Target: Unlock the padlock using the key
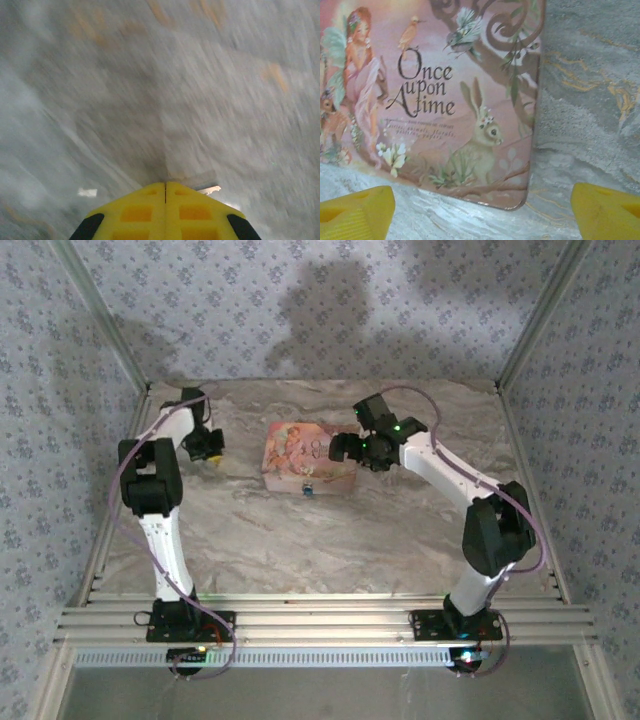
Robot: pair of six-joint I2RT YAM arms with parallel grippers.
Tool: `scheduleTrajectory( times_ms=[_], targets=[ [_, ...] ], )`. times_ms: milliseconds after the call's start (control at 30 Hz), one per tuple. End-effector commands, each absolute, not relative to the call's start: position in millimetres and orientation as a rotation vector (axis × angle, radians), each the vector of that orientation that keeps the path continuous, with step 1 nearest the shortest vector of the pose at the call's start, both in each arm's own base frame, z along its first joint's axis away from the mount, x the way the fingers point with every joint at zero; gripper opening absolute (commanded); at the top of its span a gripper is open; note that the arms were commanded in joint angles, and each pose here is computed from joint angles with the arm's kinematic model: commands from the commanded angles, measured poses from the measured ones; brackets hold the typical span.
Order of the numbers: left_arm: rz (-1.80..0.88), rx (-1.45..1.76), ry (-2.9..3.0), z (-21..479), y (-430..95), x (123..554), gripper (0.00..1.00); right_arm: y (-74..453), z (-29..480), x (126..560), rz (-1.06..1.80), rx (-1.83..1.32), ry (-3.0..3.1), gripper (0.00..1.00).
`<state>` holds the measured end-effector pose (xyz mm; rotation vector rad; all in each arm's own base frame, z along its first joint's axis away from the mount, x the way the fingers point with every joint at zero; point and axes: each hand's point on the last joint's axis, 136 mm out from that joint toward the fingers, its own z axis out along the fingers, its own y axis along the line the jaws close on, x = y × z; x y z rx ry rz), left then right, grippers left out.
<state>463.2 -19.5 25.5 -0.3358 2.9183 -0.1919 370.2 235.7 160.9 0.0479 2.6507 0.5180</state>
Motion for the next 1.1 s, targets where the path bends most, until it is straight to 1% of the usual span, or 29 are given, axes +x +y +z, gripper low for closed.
scheduleTrajectory(
  times_ms=[0,167,267,400,533,567,667,900,1067],
  targets=[
    [-0.289,-0.299,2.966,22,-49,423,0.0,240,167,360,0.562,0.045,2.631,0.92],
    [-0.447,-0.304,2.876,41,-68,392,0.0,254,159,356,0.615,0.037,2.607,0.91],
    [-0.542,-0.279,2.811,59,-78,375,0.0,264,159,344,0.623,0.015,2.615,0.91],
    [-0.661,-0.261,2.719,81,-90,360,0.0,273,166,322,0.624,-0.022,2.608,0.91],
    [-0.787,-0.215,2.649,104,-106,349,0.0,272,175,304,0.67,0.023,2.579,0.91],
    [-0.813,-0.194,2.636,111,-111,346,0.0,269,168,298,0.679,0.043,2.587,0.91],
    [-0.878,-0.113,2.591,132,-126,339,0.0,268,172,289,0.761,0.099,2.559,0.9],
    [-0.87,0.074,2.482,171,-169,321,0.0,282,204,280,0.927,0.069,2.415,0.84],
    [-0.77,0.153,2.339,199,-194,315,0.0,302,229,280,1.079,0.03,2.334,0.8]
  ],
)
